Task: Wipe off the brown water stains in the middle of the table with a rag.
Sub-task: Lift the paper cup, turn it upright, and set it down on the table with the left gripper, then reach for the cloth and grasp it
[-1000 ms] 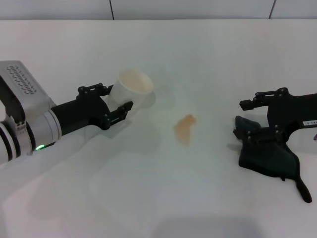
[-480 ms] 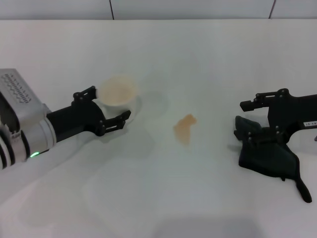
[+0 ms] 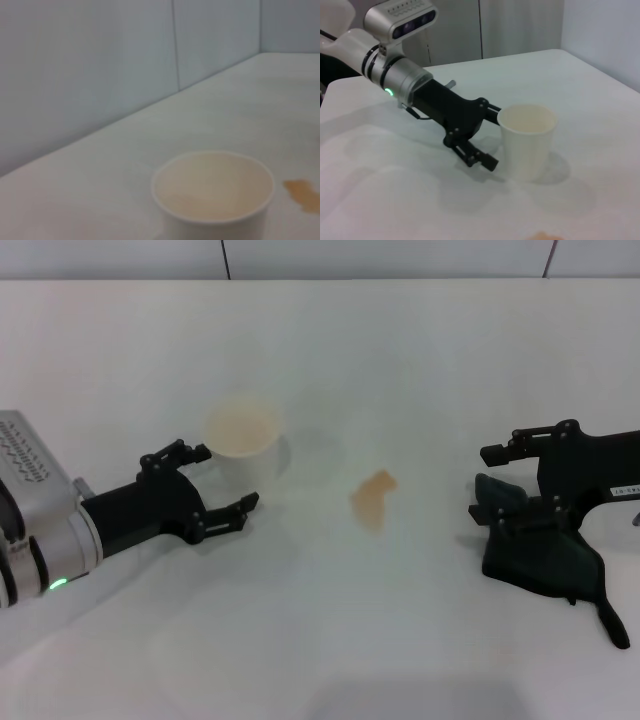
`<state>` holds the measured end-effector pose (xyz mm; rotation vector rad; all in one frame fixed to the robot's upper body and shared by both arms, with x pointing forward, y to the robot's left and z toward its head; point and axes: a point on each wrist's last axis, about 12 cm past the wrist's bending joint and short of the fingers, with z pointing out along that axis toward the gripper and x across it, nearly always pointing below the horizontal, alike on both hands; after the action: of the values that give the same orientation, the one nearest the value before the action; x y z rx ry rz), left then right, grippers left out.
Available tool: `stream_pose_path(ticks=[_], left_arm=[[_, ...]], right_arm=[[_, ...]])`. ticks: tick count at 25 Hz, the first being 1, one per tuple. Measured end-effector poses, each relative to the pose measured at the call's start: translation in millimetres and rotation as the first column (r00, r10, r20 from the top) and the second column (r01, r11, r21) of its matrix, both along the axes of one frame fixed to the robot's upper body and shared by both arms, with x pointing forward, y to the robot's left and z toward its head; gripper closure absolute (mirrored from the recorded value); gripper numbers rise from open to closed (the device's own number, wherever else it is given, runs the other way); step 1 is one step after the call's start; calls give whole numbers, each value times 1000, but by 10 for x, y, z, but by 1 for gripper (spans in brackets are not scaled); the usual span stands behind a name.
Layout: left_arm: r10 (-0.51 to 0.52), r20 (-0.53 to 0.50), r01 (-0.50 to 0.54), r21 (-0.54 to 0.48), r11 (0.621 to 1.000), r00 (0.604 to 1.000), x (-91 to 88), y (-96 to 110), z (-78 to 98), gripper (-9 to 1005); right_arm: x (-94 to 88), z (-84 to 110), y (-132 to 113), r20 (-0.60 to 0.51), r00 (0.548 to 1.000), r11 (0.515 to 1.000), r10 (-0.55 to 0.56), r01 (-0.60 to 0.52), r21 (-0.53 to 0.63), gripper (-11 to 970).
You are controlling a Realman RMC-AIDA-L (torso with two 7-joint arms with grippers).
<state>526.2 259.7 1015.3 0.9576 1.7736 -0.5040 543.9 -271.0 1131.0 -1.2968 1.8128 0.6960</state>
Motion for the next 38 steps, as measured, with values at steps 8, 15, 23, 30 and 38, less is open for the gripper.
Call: stream_pose_path(ticks=[8,15,23,30,38], left_arm=[[-20,52,22,-54,998,998,-247,131,238,108],[-4,115,16,-100,995,993,-219,195,582,107],[-45,77,48,-43,998,996,78,141,1064,106],[-187,-25,188,95,978,982,218,-1,1433,106],[-282,-58,286,61,956,958,220,100,1566,105]], right_arm=[[-6,-2,1,-1,1000,1000,1,-1,2,240],[-18,-2,-15,-6,1000,1000,-5,5,11,240],[22,141,43,-43,998,998,-41,43,38,240],[8,289,74,-72,996,997,-52,56,49,240],[-4,261,68,-94,994,997,-58,63,52,240]])
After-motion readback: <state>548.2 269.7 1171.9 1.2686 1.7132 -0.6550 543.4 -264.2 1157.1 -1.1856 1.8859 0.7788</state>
